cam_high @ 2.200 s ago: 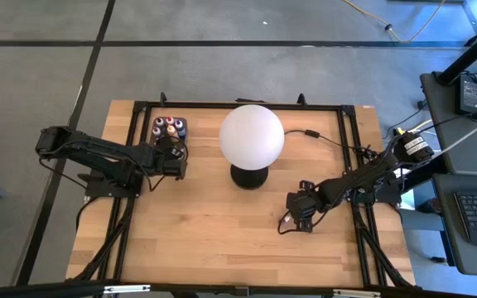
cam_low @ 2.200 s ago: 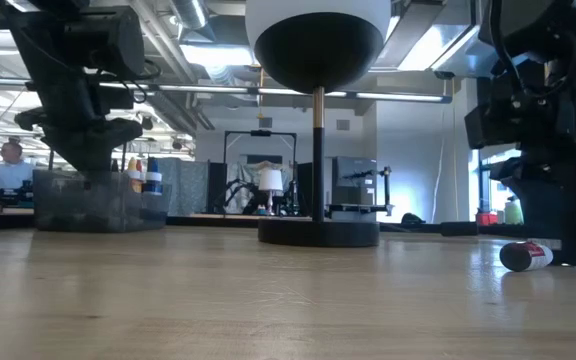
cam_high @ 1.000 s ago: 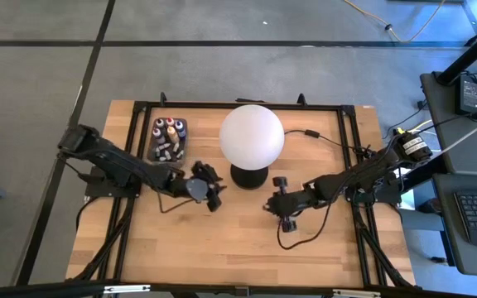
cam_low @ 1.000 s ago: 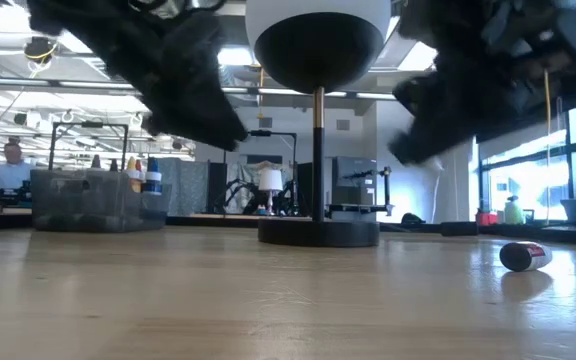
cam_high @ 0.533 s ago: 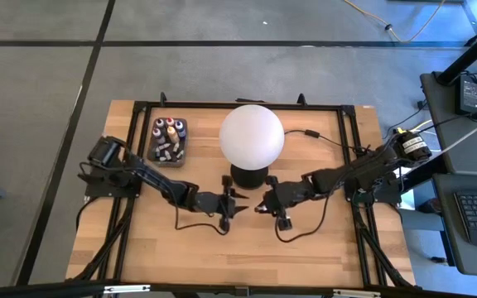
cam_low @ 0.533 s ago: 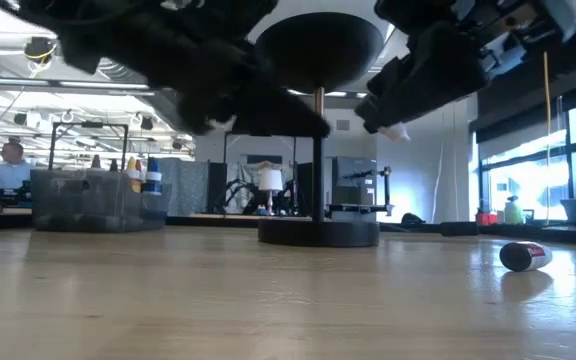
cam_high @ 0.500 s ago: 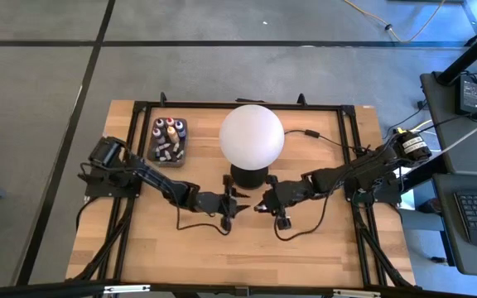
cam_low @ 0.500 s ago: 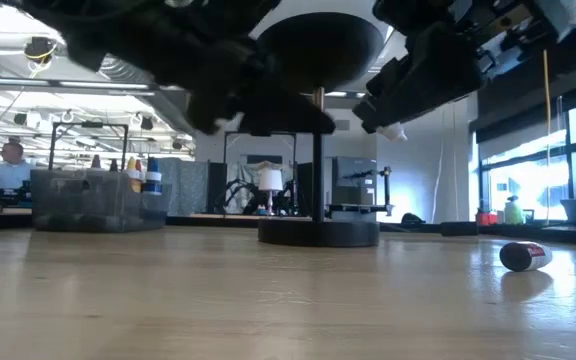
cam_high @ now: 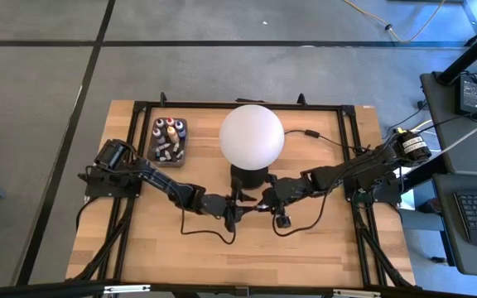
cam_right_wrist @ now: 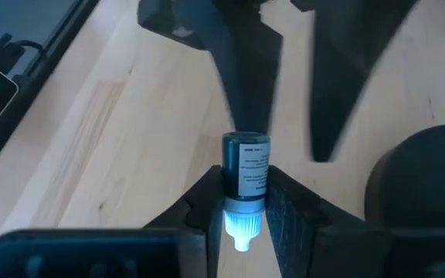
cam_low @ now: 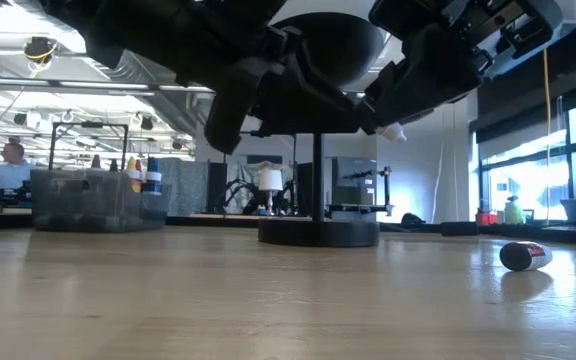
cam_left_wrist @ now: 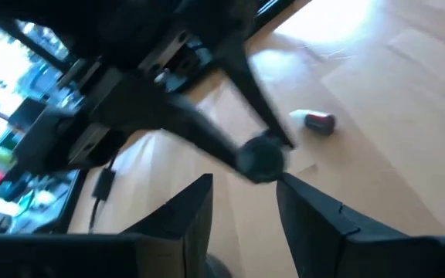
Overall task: Pick & Place food coloring
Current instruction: Put the small green food coloring bottle into the black container
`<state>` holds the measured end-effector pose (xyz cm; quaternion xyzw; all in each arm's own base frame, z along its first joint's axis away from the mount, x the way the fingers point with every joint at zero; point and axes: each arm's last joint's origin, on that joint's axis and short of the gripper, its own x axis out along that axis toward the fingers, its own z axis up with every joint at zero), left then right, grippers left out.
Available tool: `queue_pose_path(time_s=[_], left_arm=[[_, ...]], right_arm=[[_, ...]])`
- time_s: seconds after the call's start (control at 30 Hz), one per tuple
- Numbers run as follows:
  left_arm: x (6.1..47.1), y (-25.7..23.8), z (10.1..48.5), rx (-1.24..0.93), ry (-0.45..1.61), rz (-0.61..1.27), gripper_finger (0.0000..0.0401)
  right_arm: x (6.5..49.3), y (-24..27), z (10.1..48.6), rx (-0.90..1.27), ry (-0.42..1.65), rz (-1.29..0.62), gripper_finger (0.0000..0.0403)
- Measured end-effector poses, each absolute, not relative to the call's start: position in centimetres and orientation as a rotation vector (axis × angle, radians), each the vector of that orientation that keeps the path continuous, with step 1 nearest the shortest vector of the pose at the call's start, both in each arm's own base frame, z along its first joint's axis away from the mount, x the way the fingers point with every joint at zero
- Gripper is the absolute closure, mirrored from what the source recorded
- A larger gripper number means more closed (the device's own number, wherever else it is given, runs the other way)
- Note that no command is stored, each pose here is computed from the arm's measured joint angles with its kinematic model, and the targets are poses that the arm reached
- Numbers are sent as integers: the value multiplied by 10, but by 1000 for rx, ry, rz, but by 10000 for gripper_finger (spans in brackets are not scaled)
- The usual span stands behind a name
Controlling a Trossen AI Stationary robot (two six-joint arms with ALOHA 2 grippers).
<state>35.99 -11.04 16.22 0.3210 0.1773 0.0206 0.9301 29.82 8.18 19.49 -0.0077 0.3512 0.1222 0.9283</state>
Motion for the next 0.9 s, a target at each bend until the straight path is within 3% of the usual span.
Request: queue_pose_path(time_s=[0.9], left_arm=[[361,-112,163,656,339,-30,260]], right_arm=[[299,82,195,-30,706,253,315]])
